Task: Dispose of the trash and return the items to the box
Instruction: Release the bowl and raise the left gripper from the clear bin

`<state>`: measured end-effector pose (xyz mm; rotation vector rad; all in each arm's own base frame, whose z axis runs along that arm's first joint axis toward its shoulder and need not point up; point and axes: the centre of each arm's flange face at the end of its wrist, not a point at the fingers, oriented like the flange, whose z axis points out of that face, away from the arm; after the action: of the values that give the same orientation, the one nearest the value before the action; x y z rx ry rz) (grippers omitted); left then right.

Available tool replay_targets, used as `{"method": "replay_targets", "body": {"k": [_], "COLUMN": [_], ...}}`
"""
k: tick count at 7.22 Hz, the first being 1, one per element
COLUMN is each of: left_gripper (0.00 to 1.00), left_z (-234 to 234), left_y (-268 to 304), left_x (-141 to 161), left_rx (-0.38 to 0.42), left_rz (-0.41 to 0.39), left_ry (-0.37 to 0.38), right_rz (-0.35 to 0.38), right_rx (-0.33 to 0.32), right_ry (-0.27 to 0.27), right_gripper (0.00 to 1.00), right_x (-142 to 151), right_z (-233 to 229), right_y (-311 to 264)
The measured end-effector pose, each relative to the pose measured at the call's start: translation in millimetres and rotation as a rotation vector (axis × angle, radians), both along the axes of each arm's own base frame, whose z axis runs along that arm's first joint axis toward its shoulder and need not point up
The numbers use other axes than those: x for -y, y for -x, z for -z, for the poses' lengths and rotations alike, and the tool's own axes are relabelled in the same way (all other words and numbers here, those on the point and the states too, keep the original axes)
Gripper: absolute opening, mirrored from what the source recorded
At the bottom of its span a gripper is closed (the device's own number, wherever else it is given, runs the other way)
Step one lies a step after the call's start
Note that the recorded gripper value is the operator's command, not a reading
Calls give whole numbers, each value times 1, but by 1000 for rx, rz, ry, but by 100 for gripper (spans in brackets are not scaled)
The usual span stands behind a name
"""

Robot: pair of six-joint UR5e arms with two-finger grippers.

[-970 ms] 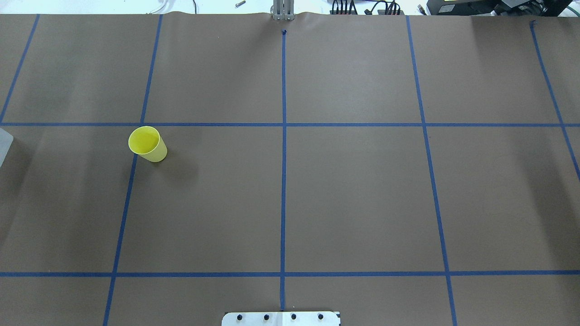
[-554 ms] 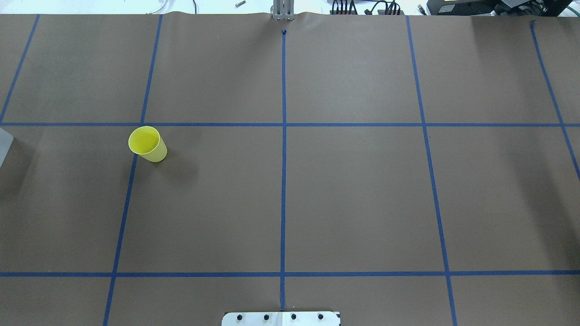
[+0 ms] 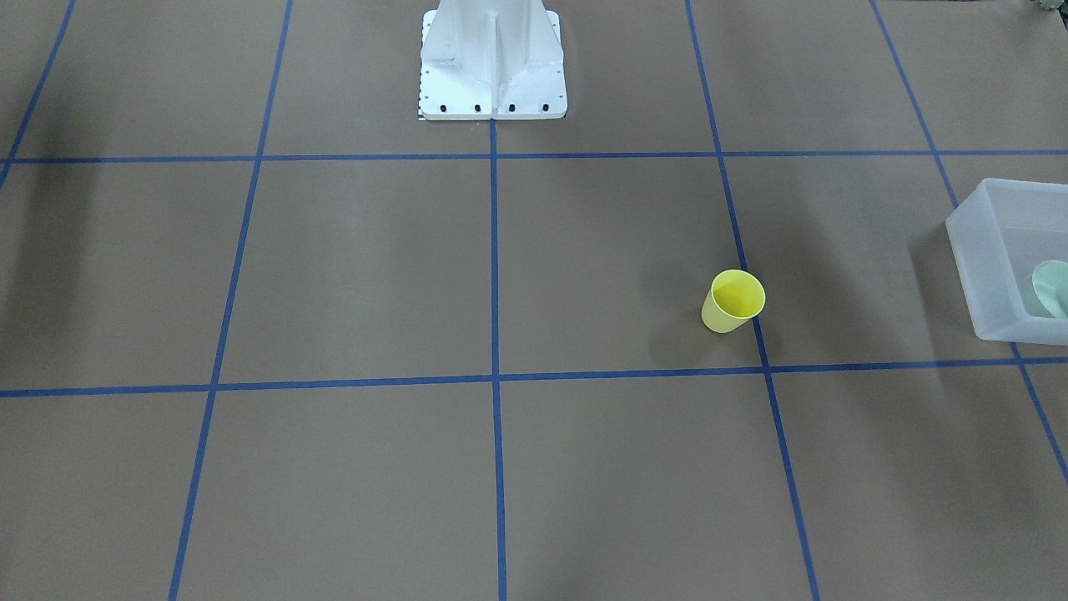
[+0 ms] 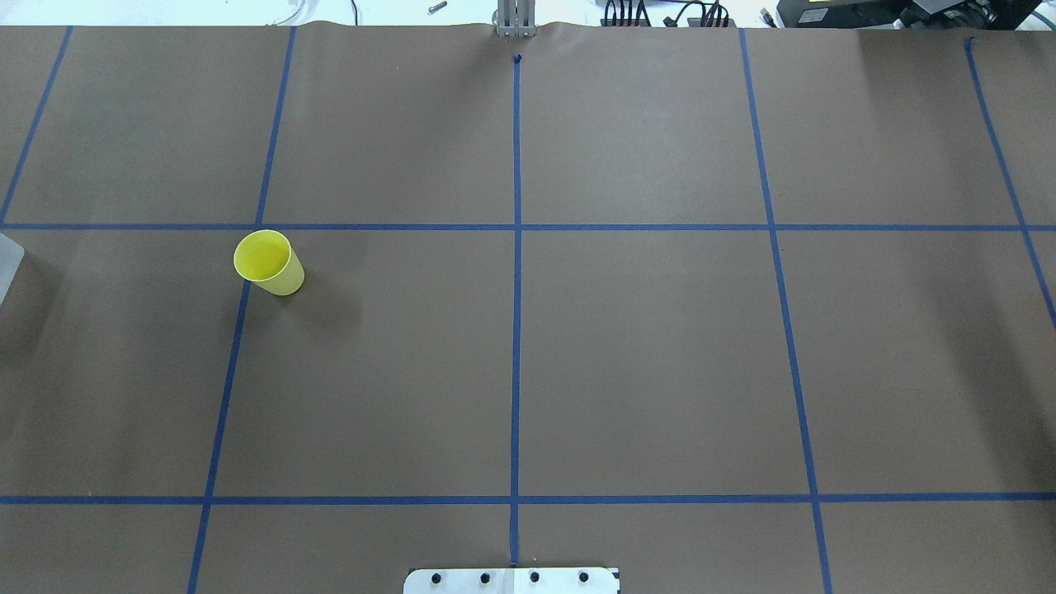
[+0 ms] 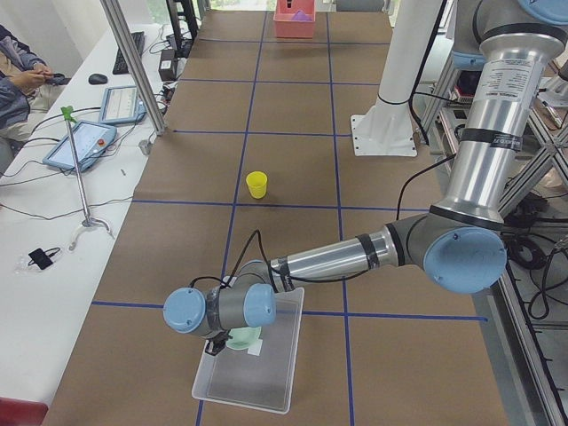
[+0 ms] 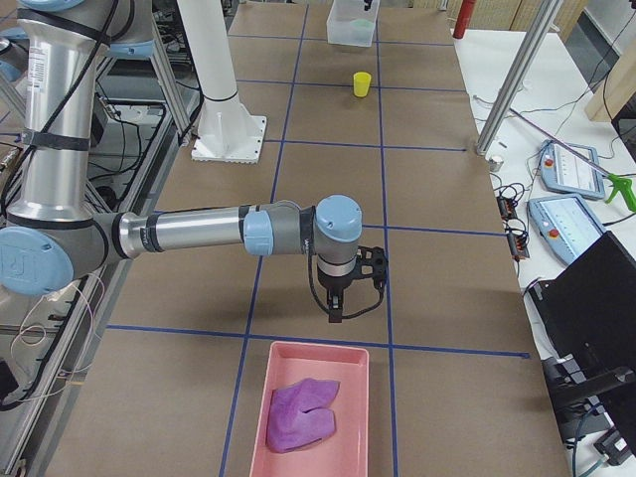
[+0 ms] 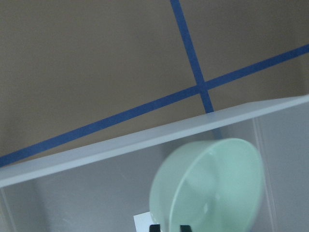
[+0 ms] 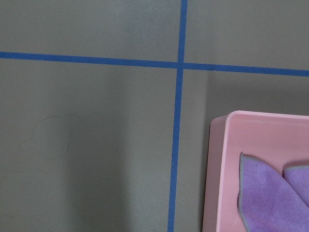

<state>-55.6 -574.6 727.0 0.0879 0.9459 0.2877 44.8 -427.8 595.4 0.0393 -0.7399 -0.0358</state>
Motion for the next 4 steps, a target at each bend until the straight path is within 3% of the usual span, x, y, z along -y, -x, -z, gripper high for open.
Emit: {"method": "replay_targets", "body": {"k": [2,4], "left_gripper": [99,99], "left_z": [108,212], "left_y": [-24,-130], "left_x": [21,11], "left_rx": [2,-2], "left_rz": [152,187], "left_ry": [77,166], "right_rz": [0,-5], "right_rx": [-3,4], "right_ry": [0,6], "right_gripper": [100,100], "right_x": [-1,-1], "right_z": [-1,0], "right_y": [0,0]}}
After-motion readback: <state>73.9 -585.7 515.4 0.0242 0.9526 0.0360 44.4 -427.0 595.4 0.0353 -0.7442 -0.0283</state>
